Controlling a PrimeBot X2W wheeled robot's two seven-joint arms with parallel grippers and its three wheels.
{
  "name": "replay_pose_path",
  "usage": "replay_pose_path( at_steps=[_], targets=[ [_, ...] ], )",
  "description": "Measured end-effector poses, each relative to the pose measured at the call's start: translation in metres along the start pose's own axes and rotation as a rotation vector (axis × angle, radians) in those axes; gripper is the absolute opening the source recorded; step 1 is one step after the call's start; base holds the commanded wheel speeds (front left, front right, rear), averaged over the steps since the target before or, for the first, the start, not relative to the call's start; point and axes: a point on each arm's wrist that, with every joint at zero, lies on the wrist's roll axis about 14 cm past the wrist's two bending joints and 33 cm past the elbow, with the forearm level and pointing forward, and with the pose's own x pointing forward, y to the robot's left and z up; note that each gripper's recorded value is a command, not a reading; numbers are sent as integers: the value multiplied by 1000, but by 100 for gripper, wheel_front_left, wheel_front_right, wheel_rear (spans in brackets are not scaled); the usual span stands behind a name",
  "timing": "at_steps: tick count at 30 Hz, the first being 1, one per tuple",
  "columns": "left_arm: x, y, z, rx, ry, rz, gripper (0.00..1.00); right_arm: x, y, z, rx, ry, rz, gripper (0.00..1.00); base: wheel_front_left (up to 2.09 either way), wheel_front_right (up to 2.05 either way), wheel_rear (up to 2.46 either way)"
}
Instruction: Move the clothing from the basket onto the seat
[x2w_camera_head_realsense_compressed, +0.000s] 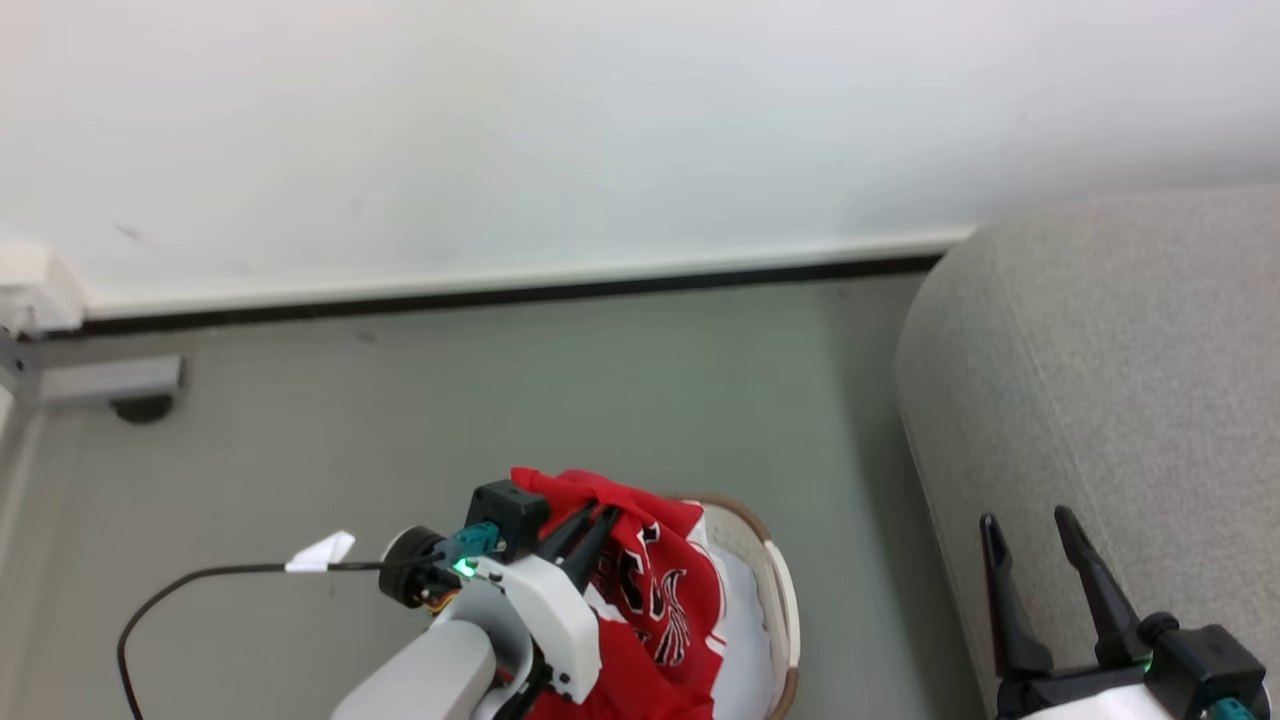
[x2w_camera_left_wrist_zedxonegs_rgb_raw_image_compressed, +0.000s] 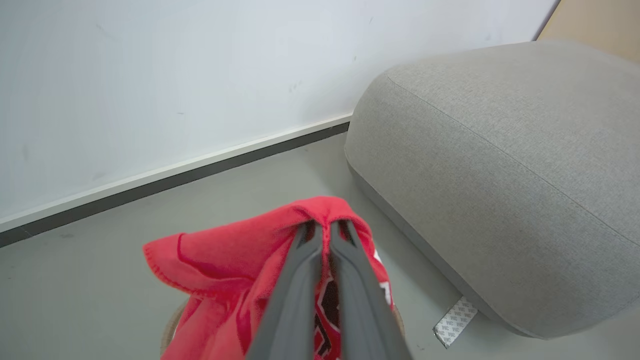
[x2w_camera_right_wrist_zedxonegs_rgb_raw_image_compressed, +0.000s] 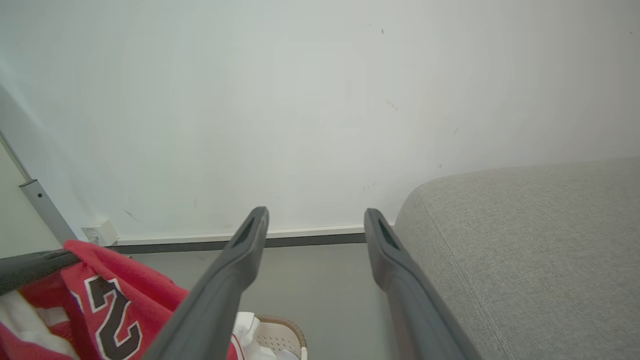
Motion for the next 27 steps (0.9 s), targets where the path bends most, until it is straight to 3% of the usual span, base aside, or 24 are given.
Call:
replay_pose_path(
  at_steps=[10,19,27],
  targets=[
    [-19,-12,39,30,-98,11,0,-18,8,14,0,-40,18,100,0,0,0],
    [-25,-17,46,30,-114,6,0,-21,12,17,-18,-51,31,100,0,0,0],
    [-28,-19,54,36,-130,1,0,-13,44,18,-120,-51,154,100,0,0,0]
  ],
)
